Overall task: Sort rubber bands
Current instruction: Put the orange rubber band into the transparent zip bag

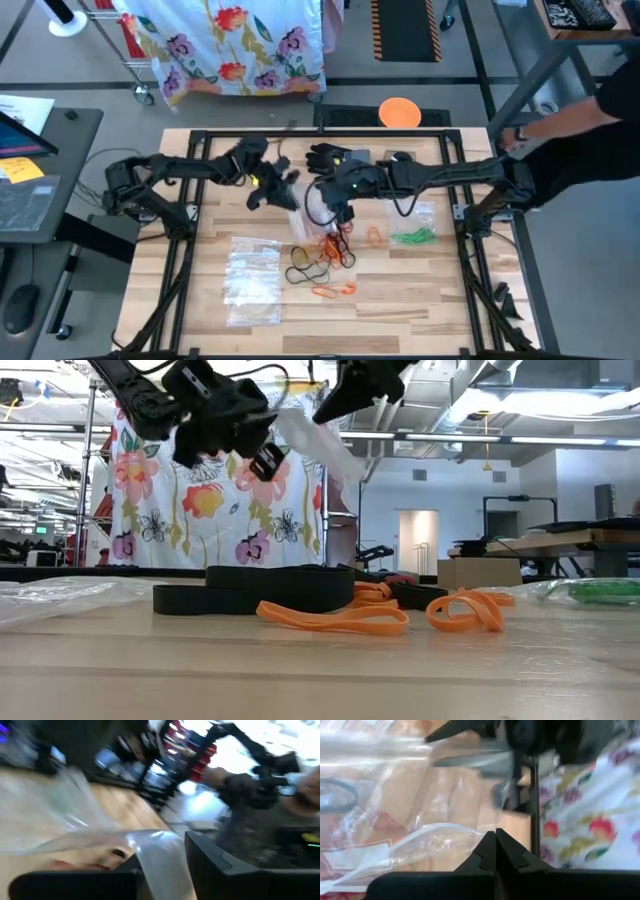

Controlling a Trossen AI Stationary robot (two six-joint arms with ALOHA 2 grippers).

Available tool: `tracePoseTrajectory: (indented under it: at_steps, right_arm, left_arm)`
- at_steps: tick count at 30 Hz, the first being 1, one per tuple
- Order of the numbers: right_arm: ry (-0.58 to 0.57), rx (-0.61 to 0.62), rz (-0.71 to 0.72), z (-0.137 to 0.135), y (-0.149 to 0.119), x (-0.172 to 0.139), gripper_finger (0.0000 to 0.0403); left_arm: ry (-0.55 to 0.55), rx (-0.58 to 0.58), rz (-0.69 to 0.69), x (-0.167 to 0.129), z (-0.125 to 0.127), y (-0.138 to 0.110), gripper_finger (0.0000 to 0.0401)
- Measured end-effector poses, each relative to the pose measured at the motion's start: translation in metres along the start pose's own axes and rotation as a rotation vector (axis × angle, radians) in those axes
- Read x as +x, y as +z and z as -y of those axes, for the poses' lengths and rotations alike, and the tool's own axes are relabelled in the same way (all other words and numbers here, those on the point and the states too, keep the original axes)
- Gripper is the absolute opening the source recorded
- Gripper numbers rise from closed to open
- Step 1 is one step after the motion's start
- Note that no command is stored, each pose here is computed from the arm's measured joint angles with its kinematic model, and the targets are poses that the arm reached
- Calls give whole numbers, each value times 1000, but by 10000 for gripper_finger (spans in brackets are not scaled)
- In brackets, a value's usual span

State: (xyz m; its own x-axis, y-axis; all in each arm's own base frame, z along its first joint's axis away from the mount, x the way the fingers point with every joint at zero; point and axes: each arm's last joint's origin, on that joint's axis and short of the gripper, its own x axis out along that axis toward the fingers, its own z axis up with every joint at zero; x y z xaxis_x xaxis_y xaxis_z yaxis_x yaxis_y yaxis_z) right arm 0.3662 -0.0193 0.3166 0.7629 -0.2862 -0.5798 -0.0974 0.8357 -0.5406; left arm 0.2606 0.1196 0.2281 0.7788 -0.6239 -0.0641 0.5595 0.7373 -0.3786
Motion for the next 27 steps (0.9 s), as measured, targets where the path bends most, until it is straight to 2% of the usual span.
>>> tracePoseTrajectory:
  at_steps: [4, 8, 11, 15, 17, 20, 23, 27]
  right_arm:
    - [2, 168, -57, 11, -4, -3, 1]
    - [-9, 332, -114, 26, -8, -9, 1]
    - [-14, 409, -142, 36, -11, -12, 1]
    - [34, 414, -139, 43, -16, -12, 0]
    - [100, 364, -128, 43, -18, -11, 0]
    - [186, 325, -125, 41, -20, -12, 0]
    - [192, 338, -138, 44, -23, -12, 0]
    - [168, 402, -145, 51, -36, -21, 0]
  left_arm:
    - [96, 121, 28, -17, 7, 11, 94]
    - [189, 169, 19, -29, 14, 14, 105]
    - [271, 192, 3, -35, 19, 15, 107]
    - [280, 148, -19, -37, 23, 13, 107]
    - [279, 120, -41, -37, 23, 9, 107]
    - [349, 84, -90, -37, 21, 1, 107]
    - [448, 32, -169, -29, 15, -11, 111]
    - [433, -35, -288, -13, 8, -32, 130]
